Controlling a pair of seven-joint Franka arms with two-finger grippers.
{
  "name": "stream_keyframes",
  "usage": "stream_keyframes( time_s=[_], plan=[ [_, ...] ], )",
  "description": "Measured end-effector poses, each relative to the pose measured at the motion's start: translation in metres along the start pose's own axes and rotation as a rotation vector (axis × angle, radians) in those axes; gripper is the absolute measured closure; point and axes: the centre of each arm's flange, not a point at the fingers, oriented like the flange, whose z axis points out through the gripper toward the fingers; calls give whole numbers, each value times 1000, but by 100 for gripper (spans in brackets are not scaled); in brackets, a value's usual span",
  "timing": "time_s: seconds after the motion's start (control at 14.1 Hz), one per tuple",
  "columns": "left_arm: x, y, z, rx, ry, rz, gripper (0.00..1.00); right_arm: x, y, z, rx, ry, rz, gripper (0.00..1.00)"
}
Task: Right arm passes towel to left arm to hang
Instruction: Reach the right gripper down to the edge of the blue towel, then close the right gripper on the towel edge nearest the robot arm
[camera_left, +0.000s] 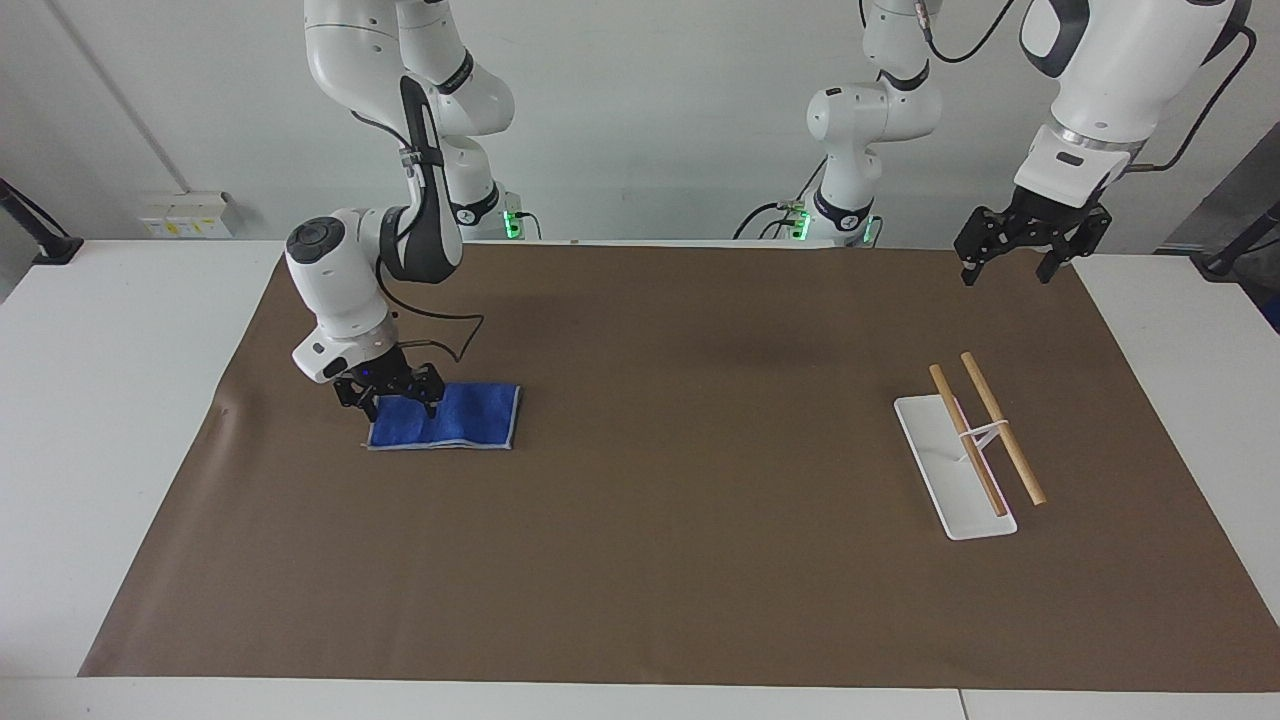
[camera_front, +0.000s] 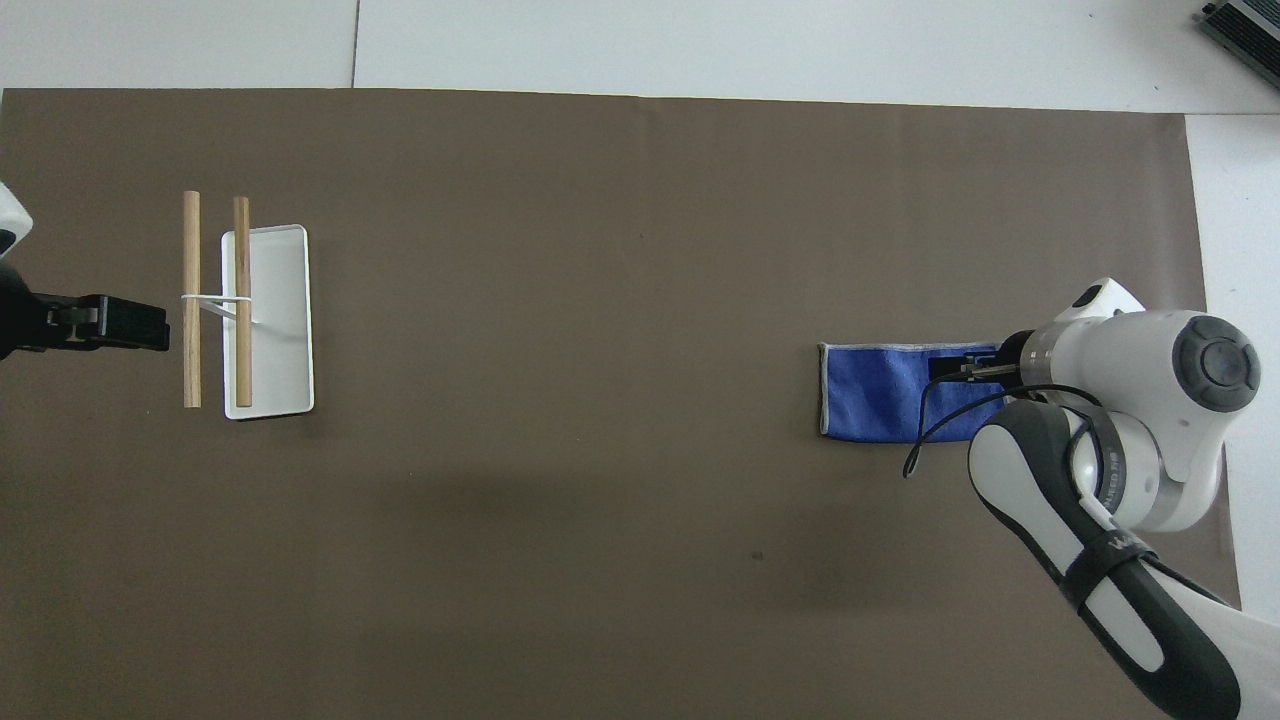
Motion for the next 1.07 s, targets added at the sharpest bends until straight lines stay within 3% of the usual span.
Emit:
stream_keyframes(
  time_s=[0.71, 0.78, 1.07],
  plan=[
    [0, 0, 0, 0, 0, 0, 0, -18, -1, 29, -5, -21, -8, 4],
    [0, 0, 0, 0, 0, 0, 0, -18, 0, 28, -6, -19, -7, 10],
    [0, 0, 0, 0, 0, 0, 0, -16, -1, 24, -4, -9, -7, 57]
  ],
)
